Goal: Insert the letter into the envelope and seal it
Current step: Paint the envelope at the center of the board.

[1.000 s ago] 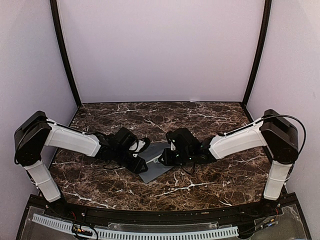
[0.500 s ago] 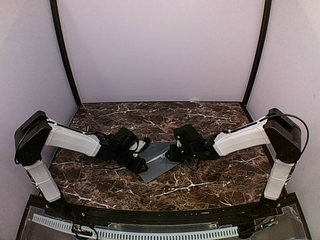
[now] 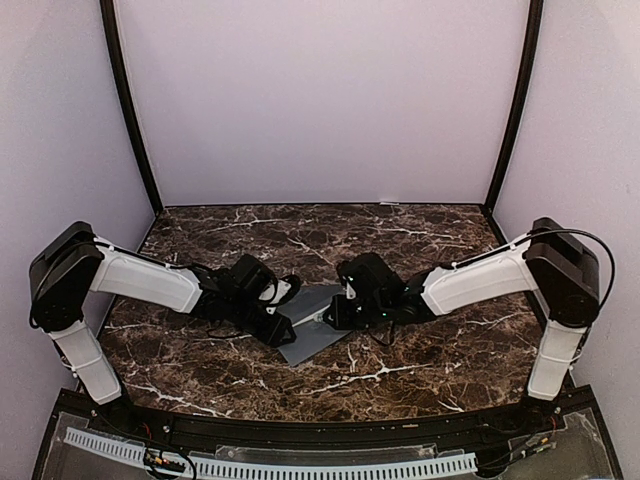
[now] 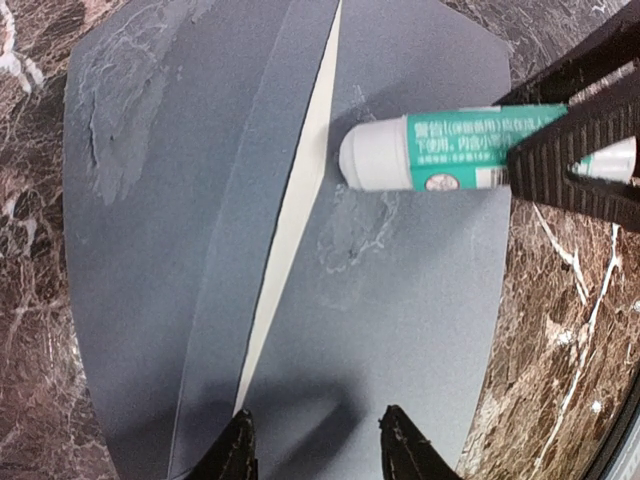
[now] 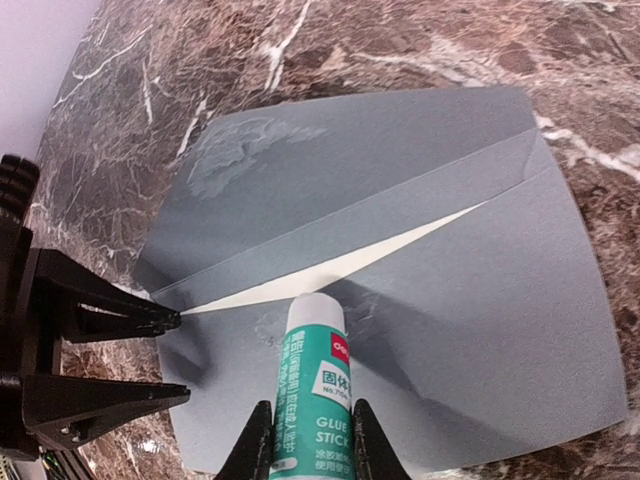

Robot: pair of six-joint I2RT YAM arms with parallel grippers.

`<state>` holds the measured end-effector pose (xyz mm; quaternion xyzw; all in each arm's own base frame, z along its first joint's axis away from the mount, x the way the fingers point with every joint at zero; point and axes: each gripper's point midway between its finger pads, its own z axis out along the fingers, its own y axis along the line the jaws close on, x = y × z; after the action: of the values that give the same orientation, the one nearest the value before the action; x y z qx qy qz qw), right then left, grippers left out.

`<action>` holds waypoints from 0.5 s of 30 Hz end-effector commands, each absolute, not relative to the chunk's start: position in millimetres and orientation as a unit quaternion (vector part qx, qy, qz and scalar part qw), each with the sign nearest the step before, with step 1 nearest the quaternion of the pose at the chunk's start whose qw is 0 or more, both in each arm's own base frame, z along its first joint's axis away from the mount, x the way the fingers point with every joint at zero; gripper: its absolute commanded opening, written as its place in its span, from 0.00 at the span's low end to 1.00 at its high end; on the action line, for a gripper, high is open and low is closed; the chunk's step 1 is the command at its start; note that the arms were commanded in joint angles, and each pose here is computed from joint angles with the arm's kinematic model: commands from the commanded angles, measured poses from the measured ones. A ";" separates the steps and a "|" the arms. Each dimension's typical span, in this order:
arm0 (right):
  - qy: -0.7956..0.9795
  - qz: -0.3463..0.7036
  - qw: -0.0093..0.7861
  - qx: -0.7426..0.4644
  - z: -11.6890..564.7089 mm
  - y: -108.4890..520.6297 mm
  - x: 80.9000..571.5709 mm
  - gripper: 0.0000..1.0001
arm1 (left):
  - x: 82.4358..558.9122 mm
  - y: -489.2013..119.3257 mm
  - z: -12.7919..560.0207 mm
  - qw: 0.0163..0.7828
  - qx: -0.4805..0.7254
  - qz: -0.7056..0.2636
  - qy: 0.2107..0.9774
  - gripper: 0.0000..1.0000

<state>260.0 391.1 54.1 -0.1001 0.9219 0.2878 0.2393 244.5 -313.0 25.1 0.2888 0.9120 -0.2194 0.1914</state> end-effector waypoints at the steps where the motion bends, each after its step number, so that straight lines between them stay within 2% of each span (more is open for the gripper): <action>1: 0.930 0.287 0.188 -0.133 35.8 404.5 229.8 0.00 | 231.3 -300.1 5.3 0.151 0.294 -0.193 0.924 0.42; 10: 0.926 0.297 0.186 -0.136 41.6 416.9 222.7 0.00 | 231.5 -300.5 5.8 0.151 0.294 -0.194 0.924 0.42; 15: 0.939 0.246 0.211 -0.117 42.1 399.2 237.7 0.00 | 231.3 -300.0 5.7 0.151 0.294 -0.192 0.924 0.42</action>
<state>232.9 415.7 53.9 -0.1303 0.9210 0.3010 0.2101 244.7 -313.3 25.2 0.2889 0.9120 -0.2196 0.1913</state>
